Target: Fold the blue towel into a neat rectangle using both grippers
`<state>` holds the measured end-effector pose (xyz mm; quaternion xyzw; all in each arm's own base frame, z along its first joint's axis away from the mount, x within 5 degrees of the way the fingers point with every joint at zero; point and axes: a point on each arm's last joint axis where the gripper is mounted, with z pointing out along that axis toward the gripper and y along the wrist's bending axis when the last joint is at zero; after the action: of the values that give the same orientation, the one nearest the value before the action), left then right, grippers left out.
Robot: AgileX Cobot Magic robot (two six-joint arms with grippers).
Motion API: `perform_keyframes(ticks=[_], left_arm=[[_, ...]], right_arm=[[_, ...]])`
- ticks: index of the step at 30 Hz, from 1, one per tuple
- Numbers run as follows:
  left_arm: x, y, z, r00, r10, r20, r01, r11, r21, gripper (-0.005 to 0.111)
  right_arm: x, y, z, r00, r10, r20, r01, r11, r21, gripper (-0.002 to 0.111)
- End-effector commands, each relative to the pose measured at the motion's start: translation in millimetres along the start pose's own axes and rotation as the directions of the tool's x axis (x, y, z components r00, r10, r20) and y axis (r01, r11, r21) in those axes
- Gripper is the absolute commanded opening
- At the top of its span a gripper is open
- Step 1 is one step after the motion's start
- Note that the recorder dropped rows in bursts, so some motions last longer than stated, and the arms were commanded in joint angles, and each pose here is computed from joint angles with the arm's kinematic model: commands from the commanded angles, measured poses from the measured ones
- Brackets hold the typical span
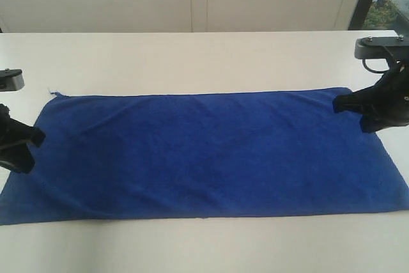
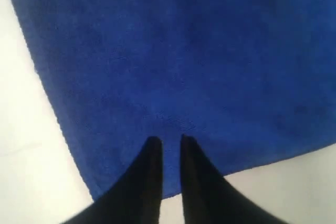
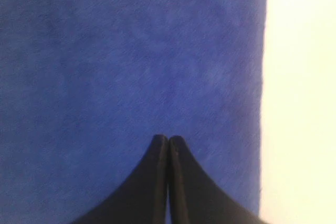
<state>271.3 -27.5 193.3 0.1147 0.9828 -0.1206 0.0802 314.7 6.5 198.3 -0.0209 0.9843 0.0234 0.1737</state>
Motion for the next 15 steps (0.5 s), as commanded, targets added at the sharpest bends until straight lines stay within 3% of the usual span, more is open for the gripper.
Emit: perform_keyframes(ticks=[1, 7, 15], left_arm=[[-1, -0.2, 1, 1.000, -0.028, -0.005, 0.028, 0.999, 0.019, 0.002], [-2, 0.5, 1, 1.000, -0.028, 0.012, 0.028, 1.000, 0.012, 0.000], [-3, 0.7, 1, 0.999, -0.032, 0.017, 0.032, 0.999, 0.009, 0.000]], right_arm=[[-15, -9, 17, 0.999, -0.051, 0.010, 0.050, 0.997, 0.066, 0.000], [-30, -14, 47, 0.998, -0.052, 0.025, 0.050, 0.994, 0.096, 0.000], [-24, -17, 74, 0.997, -0.065, -0.049, 0.070, 0.992, 0.108, 0.000]])
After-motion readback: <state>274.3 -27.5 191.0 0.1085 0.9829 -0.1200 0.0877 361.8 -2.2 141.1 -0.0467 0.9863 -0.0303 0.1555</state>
